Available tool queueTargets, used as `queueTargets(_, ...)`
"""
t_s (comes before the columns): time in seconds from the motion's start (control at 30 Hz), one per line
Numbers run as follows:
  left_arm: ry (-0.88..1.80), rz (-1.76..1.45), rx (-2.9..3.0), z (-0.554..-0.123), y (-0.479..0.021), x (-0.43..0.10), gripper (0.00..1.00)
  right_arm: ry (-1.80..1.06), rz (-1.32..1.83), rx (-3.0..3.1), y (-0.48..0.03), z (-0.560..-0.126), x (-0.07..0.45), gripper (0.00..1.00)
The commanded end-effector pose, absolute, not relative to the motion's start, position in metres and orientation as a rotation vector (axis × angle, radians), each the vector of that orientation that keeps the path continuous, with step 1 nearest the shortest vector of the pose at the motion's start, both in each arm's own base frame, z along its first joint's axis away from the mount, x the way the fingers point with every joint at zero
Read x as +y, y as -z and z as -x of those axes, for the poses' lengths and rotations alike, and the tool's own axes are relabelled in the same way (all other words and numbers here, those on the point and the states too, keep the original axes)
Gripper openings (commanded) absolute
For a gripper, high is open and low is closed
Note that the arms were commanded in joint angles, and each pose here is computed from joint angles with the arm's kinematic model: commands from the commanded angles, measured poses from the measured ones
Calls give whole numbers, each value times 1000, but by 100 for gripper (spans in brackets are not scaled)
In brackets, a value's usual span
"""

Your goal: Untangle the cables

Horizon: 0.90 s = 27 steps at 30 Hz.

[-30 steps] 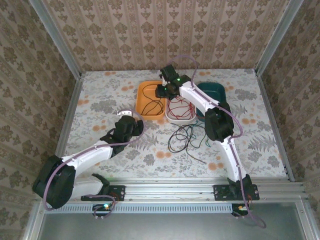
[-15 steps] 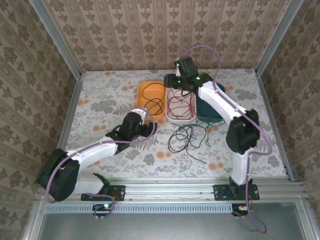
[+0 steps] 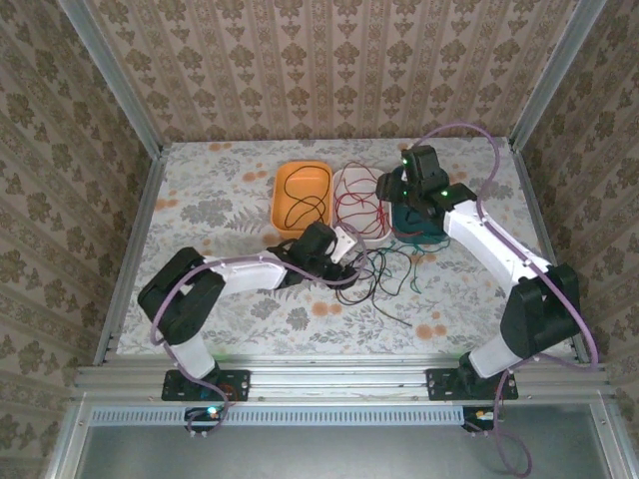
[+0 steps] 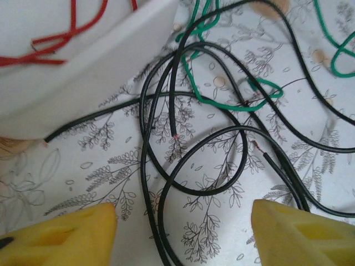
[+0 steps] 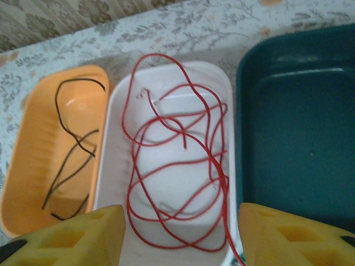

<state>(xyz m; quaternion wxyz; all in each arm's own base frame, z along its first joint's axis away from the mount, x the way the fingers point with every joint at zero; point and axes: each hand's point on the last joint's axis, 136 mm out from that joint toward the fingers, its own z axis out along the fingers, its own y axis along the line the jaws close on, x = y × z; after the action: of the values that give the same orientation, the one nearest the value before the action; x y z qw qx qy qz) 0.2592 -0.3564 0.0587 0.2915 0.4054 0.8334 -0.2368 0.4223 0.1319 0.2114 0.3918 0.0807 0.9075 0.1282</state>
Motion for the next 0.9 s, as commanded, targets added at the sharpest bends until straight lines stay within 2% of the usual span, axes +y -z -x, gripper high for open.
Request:
queueTargets(0.0,537,-1125,2233,-267,-50,-353,58,-297,-253,2285,-218,-410,116,57)
queueTargets(0.13,541,-1261,2167,-255,-53,-367,57,-284,-251,2310,-212,-403,112,57)
queueTargets(0.23,572,-1334,2086,-246,-69,-378,64,-276,-269,2353,-207,-396,105,57)
queueTargets(0.37,610,-1404,2005,-237,-87,-401,68,-233,-314,2394,-196,-387,88,57)
queueTargets(0.6,614,-1502,1994,-245,-77,-437,69,-241,-373,2420,-184,-378,76,57)
queueTargets(0.8,490,-1523,2046,-251,-50,-444,61,-303,-423,2380,-195,-375,65,57)
queueTargets(0.87,438,-1511,2059,-254,-45,-442,55,-322,-442,2368,-196,-374,60,57)
